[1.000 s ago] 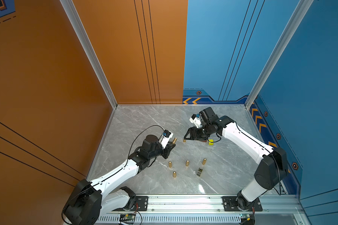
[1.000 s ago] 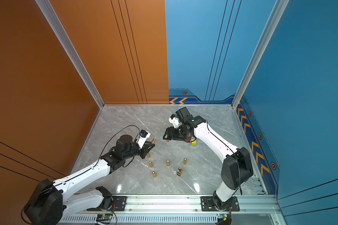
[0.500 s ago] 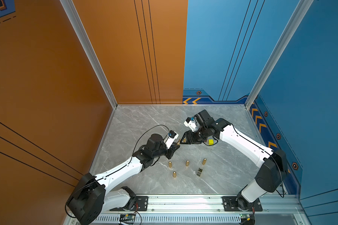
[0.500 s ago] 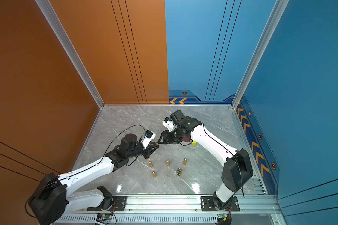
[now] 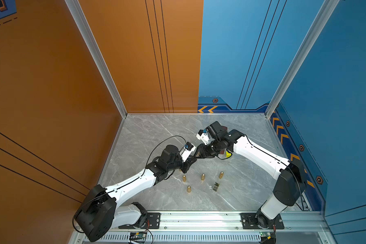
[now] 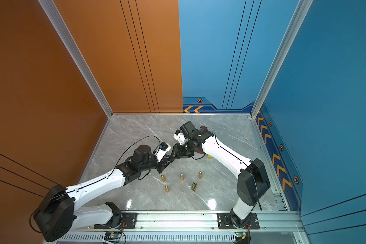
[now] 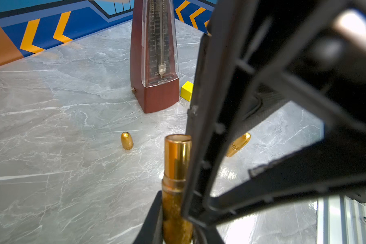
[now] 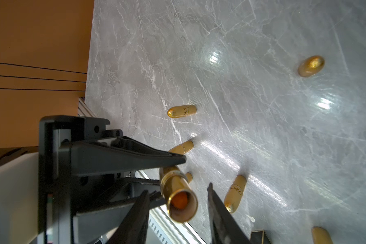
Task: Open the lipstick cap
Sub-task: Place the lipstick at the center of the board.
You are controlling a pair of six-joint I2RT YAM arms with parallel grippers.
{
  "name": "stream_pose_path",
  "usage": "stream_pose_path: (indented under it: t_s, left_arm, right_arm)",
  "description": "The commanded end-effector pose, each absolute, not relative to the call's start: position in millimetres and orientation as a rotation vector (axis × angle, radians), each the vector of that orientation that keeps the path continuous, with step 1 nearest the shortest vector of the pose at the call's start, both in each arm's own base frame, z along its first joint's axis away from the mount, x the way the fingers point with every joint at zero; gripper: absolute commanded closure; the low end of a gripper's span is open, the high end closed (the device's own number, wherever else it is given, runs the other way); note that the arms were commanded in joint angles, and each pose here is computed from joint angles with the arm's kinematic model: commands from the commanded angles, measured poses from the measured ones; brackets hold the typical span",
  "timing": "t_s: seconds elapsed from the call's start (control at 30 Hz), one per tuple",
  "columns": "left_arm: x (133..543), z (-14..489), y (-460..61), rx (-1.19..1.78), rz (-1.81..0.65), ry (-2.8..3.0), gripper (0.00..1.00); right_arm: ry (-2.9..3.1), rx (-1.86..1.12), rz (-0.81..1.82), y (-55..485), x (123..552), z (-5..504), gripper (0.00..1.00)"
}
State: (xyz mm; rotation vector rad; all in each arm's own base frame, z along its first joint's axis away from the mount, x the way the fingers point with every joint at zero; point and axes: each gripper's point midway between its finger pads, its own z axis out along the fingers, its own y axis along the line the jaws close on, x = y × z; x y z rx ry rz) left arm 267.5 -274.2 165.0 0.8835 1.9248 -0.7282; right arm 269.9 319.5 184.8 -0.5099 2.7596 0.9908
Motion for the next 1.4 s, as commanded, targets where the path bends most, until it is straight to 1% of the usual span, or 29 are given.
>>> stream_pose_path:
  t_s: [0.0, 0.2, 0.3, 0.4, 0.47, 0.63, 0.87, 0.9, 0.97, 1.0, 1.07, 1.1, 1.2, 1.3, 1.37]
  left_arm:
    - [264, 188, -289, 0.935, -0.784, 1.837, 1.00]
    - [267, 189, -288, 0.927, -0.764, 1.834, 1.00]
    - [269, 191, -288, 0.923, -0.753, 1.833, 1.00]
    - [272, 191, -286, 0.910, -0.732, 1.837, 1.00]
    - [272, 190, -286, 0.909, -0.731, 1.838, 1.00]
    - [272, 190, -286, 0.909, -0.728, 1.839, 1.00]
    - [276, 188, -281, 0.882, -0.693, 1.850, 1.00]
    - [277, 188, -280, 0.874, -0.685, 1.853, 0.97]
    - [280, 187, -277, 0.856, -0.672, 1.864, 0.82]
    - [281, 185, -275, 0.846, -0.664, 1.871, 0.75]
    - [284, 182, -269, 0.806, -0.642, 1.892, 0.53]
    - [287, 180, -264, 0.776, -0.627, 1.907, 0.47]
    - [291, 171, -247, 0.705, -0.601, 1.949, 0.36]
    - [297, 168, -226, 0.594, -0.566, 1.986, 0.30]
    - [300, 166, -211, 0.522, -0.547, 2.004, 0.23]
  right_arm:
    - [2.736, -0.511, 0.995, 330, 277, 185, 0.55]
    - [2.747, -0.513, 1.053, 335, 273, 182, 0.63]
    - [2.750, -0.508, 1.070, 335, 271, 181, 0.69]
    - [2.757, -0.503, 1.071, 334, 270, 179, 0.71]
    - [2.759, -0.503, 1.069, 333, 270, 178, 0.75]
    - [2.733, -0.498, 1.064, 334, 275, 182, 0.81]
    - [2.699, -0.482, 1.006, 329, 283, 188, 0.82]
    - [2.694, -0.478, 0.991, 328, 284, 189, 0.82]
    - [2.680, -0.463, 0.950, 326, 290, 191, 0.82]
    - [2.675, -0.452, 0.920, 323, 293, 191, 0.82]
    - [2.660, -0.430, 0.832, 316, 302, 190, 0.82]
    - [2.653, -0.427, 0.789, 314, 306, 189, 0.82]
    - [2.650, -0.408, 0.658, 305, 320, 178, 0.82]
    - [2.643, -0.408, 0.528, 301, 332, 166, 0.82]
    - [2.612, -0.457, 0.417, 307, 334, 159, 0.82]
